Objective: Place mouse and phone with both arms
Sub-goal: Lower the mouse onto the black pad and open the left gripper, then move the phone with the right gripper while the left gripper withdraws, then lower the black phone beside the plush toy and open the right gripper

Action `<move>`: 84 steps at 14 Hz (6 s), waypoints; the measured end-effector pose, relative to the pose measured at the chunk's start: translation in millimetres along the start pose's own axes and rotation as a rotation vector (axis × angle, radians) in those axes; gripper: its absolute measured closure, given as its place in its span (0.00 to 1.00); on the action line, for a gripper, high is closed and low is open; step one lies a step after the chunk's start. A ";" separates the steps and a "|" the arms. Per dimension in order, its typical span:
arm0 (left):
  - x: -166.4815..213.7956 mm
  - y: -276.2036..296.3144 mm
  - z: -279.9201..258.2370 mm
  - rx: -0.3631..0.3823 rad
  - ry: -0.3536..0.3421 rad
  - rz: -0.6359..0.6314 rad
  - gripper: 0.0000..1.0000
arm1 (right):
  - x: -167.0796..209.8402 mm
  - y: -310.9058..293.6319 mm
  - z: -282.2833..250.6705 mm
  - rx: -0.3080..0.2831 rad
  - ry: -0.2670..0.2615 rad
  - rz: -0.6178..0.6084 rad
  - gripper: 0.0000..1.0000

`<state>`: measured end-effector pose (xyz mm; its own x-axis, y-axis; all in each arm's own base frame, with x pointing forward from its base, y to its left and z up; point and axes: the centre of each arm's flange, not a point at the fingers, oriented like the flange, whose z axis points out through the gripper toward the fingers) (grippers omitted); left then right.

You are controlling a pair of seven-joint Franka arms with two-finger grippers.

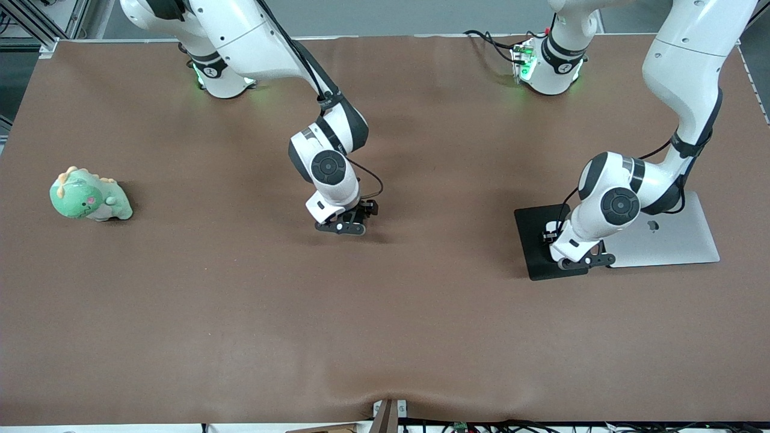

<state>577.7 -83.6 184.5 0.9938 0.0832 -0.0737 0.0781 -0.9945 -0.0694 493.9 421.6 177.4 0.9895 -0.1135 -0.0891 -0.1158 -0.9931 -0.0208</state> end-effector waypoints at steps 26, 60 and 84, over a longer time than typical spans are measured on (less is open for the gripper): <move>38.8 -15.7 -324.3 0.096 0.135 -0.050 0.00 | 55.0 124.7 -126.0 -0.011 -0.081 0.182 0.21; -67.2 -92.7 -458.9 -0.013 0.049 0.076 0.00 | 46.3 504.9 -51.0 0.000 0.016 -0.046 0.21; -67.7 -94.3 -460.8 -0.014 0.054 0.073 0.00 | 81.9 534.8 -54.2 0.029 -0.120 -0.079 0.00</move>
<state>539.5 -24.5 654.4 0.9997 0.0068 -0.0248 0.0055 -0.9986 -0.0521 517.8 -120.4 212.9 0.9785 -0.0286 -0.2044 -0.0419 -0.9972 -0.0612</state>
